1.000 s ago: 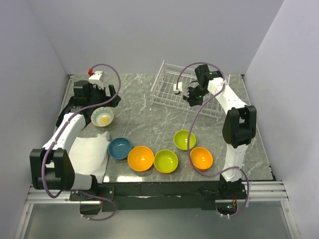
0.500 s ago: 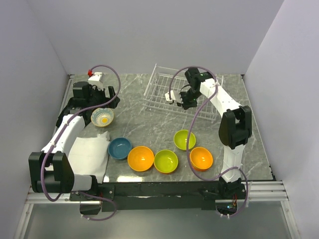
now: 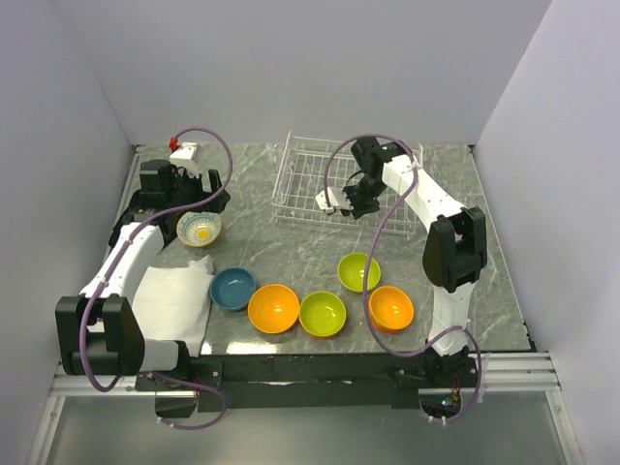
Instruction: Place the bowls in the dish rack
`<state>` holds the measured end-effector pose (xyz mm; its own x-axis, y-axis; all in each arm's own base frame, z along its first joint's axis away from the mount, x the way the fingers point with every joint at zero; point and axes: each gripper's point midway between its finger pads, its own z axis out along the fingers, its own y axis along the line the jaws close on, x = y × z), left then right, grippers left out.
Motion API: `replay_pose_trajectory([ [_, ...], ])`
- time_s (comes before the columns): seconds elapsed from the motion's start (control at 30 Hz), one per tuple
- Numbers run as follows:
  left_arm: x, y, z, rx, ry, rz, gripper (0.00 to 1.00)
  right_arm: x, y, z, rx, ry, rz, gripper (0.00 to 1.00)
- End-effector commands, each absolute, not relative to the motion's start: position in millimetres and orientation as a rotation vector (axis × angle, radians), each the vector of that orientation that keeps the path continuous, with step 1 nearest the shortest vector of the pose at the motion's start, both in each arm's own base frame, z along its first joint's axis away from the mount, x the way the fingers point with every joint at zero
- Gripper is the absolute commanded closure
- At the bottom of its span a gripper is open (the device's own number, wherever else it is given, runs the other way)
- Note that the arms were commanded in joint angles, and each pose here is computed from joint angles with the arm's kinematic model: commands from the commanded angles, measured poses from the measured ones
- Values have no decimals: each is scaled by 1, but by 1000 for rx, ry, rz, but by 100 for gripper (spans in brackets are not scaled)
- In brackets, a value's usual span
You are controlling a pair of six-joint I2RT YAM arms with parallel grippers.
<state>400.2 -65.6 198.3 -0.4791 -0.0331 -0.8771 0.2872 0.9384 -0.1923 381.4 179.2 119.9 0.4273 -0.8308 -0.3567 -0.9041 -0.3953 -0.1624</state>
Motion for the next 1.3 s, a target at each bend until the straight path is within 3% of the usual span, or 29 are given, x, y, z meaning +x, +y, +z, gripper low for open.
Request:
replay_pose_trajectory([
  [0.0,399,-63,215,192,1996,-361,3,340,197,90,-2510,1376,496,100],
  [1.0,384,-53,208,146,1985,-373,3,390,124,83,-2642,1405,152,100],
  [1.27,379,-56,216,136,1969,-397,3,378,153,122,-2470,1438,205,63],
])
